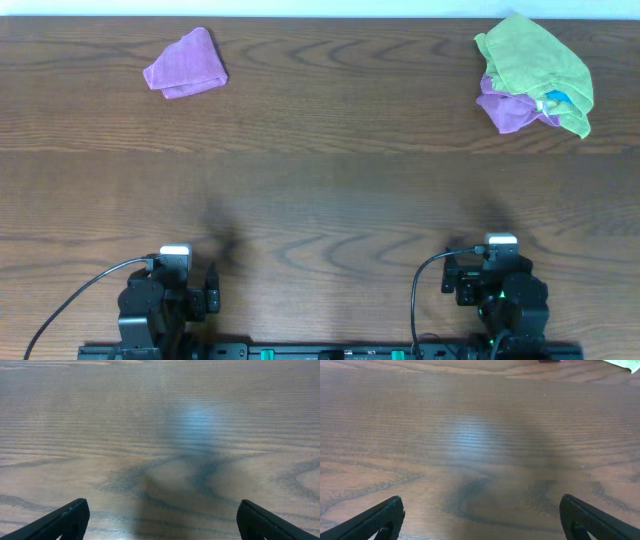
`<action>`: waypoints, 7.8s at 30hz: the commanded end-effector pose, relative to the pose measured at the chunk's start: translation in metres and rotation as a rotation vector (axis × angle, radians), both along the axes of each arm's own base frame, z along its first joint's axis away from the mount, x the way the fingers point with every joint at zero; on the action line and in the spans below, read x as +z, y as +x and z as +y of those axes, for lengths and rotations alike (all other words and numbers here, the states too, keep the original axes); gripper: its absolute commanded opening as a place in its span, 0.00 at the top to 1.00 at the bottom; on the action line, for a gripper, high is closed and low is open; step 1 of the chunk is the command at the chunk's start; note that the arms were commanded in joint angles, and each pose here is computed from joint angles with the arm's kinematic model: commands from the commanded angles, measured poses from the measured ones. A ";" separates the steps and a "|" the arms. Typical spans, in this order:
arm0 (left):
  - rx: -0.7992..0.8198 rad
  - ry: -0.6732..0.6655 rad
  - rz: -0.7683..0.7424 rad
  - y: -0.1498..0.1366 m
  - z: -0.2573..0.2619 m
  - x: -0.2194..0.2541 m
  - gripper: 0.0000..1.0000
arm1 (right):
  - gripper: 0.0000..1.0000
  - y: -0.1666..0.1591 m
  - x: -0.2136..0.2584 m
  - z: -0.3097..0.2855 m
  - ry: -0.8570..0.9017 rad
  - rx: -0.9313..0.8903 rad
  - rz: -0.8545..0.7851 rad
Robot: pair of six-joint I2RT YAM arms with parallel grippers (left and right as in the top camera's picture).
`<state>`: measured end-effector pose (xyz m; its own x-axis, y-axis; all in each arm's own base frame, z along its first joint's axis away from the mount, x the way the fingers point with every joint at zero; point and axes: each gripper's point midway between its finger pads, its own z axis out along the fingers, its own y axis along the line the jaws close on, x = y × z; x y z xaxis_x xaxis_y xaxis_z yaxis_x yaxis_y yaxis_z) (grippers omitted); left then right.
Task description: Fold the cloth
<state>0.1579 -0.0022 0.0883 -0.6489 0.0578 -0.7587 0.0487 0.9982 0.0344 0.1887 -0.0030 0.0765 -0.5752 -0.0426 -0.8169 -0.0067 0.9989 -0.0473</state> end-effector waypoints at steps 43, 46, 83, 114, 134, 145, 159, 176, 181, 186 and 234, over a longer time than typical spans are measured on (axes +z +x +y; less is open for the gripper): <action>-0.008 0.012 0.059 -0.010 0.000 -0.014 0.05 | 0.01 0.015 0.048 -0.027 0.078 -0.238 0.116; -0.008 0.012 0.059 -0.010 0.000 -0.013 0.04 | 0.01 0.039 0.078 -0.039 0.102 -0.308 0.156; -0.008 0.012 0.059 -0.010 0.000 -0.013 0.05 | 0.01 0.336 0.057 -0.167 0.180 -0.406 0.242; -0.008 0.012 0.059 -0.010 0.000 -0.013 0.05 | 0.40 0.387 0.007 -0.154 0.333 -0.328 0.144; -0.008 0.012 0.059 -0.010 0.000 -0.013 0.05 | 0.98 0.363 0.119 -0.121 0.274 -0.235 0.056; -0.008 0.012 0.059 -0.010 0.000 -0.013 0.05 | 0.98 0.282 0.202 -0.020 0.242 -0.056 0.137; -0.008 0.012 0.059 -0.010 0.000 -0.013 0.04 | 0.98 0.154 0.196 0.186 0.234 0.445 0.447; -0.008 0.012 0.059 -0.010 0.000 -0.013 0.05 | 0.98 0.014 0.240 0.303 0.336 0.941 0.510; 0.024 0.046 0.060 -0.010 0.008 -0.013 0.05 | 0.98 0.017 0.253 0.301 0.391 0.937 0.483; 0.039 0.060 0.060 -0.010 0.012 -0.013 0.05 | 0.98 0.066 0.214 0.289 0.301 0.793 0.510; -0.110 -0.408 0.224 0.050 -0.062 0.062 0.05 | 0.04 0.138 0.004 0.273 0.762 0.628 0.981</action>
<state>0.2015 -0.0486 0.1377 -0.7852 -0.1351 -0.6043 0.0747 0.9481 -0.3090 0.3344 0.2567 0.0767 -0.9684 -0.2401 -0.0681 -0.2057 0.6133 0.7626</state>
